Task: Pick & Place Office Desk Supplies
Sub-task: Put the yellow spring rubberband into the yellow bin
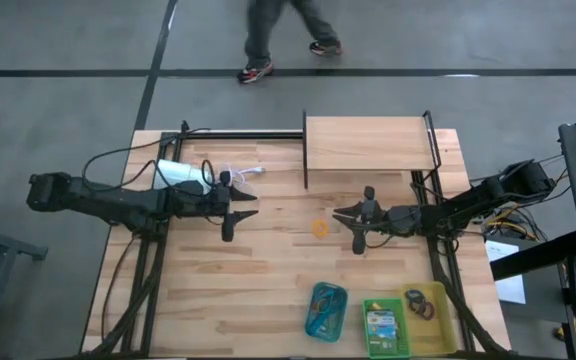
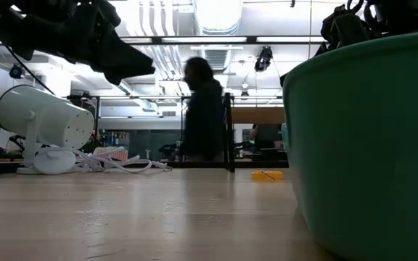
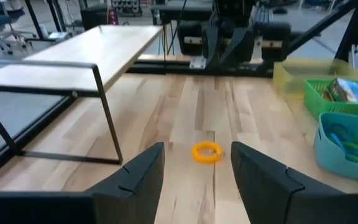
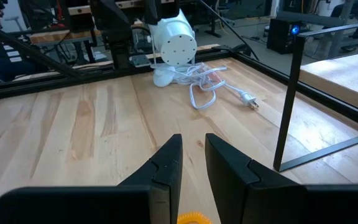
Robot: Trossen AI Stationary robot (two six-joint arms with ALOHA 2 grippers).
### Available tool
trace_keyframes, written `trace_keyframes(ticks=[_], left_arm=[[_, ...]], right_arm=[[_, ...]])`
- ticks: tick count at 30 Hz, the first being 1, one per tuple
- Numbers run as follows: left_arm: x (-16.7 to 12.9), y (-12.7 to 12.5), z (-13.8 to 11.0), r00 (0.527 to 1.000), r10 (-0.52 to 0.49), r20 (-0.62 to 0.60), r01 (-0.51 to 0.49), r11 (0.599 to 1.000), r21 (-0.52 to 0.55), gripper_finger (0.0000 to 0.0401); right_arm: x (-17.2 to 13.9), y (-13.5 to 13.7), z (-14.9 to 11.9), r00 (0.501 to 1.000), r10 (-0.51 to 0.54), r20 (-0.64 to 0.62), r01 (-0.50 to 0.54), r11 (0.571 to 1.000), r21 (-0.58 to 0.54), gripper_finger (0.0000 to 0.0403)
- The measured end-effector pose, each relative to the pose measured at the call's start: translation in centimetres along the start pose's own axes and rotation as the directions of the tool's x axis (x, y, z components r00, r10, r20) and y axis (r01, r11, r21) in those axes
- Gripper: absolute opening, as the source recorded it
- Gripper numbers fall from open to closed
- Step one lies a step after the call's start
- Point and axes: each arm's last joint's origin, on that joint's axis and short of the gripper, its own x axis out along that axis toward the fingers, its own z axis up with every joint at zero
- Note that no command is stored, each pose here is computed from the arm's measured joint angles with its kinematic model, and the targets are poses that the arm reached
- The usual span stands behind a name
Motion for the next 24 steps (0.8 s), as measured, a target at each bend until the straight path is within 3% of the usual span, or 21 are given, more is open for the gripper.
trace_keyframes(ticks=[10, 15, 24], left_arm=[[0.0, 0.0, -0.6, 0.998, 0.000, -0.057, 0.000, 1.000, 0.005, 0.0190], [0.0, 0.0, -0.9, 0.995, 0.001, -0.097, 0.000, 1.000, 0.008, 0.0189], [-0.2, 0.0, -1.9, 0.981, 0.003, -0.195, 0.000, 1.000, 0.016, 0.0189]], right_arm=[[0.0, 0.0, 0.0, 1.000, 0.000, 0.002, 0.000, 1.000, 0.005, 0.0068], [0.0, 0.0, 0.1, 1.000, 0.004, 0.003, -0.004, 0.996, 0.085, 0.0068], [0.0, 0.1, 0.1, 1.000, 0.008, 0.001, -0.008, 0.997, 0.077, 0.0068]])
